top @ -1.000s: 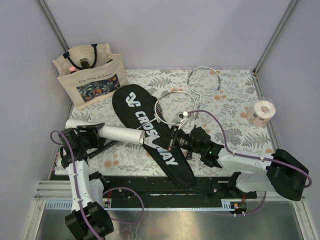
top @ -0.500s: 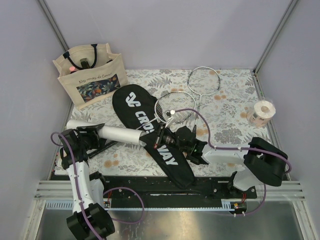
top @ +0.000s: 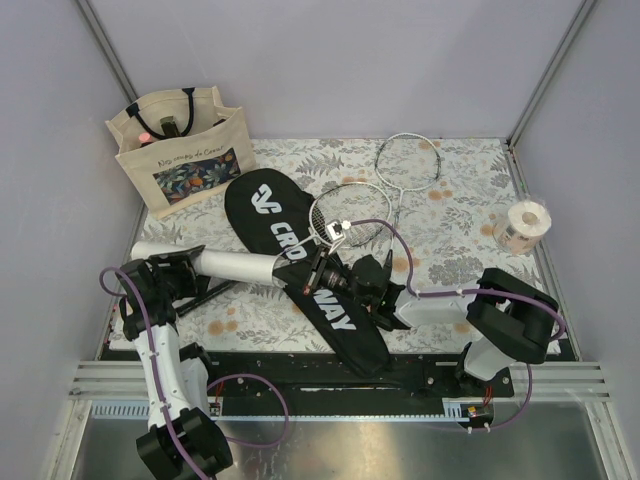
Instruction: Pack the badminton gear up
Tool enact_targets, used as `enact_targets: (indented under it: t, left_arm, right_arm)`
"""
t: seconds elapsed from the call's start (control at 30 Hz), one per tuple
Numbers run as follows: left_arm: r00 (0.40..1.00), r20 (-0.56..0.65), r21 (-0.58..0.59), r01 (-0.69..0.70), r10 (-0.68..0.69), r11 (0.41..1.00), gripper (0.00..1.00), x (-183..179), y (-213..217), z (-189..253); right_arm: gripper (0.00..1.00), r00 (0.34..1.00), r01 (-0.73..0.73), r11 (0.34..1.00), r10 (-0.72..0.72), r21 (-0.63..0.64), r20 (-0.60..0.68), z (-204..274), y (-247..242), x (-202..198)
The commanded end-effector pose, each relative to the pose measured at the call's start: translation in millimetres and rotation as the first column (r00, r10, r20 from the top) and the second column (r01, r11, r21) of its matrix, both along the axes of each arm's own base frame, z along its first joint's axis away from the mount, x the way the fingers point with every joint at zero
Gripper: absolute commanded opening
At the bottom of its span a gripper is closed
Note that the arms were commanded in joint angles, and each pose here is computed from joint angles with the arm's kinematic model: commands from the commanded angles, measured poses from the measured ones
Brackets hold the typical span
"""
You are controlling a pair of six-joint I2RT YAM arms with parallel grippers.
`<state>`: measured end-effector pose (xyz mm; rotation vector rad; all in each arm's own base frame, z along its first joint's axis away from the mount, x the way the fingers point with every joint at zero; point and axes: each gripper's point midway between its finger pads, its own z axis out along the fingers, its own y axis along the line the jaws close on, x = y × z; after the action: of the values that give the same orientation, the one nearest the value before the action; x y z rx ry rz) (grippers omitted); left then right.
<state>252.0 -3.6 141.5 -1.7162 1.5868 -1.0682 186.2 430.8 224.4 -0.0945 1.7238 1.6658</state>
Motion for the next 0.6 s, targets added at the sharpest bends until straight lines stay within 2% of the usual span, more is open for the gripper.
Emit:
enact_targets:
  t: [0.0,0.37,0.57]
  left_arm:
    - [0.988,0.073,-0.103,0.144,-0.137,0.984,0.51,-4.8,-30.7,19.0]
    - [0.986,0.066,-0.114,0.162,-0.155,0.980,0.51,-4.8,-32.9,17.5]
    - [0.986,0.062,-0.113,0.159,-0.153,0.981,0.51,-4.9,-32.2,15.2]
  right_arm:
    - [0.00,0.999,0.026,0.999,-0.027,0.034,0.043,7.7,-4.5,-1.7]
    - [0.00,0.990,0.132,0.987,-0.136,-0.095,-0.031,-27.7,-19.9,12.0]
    - [0.00,0.985,0.160,0.980,-0.167,-0.122,-0.052,-37.5,-26.0,14.7]
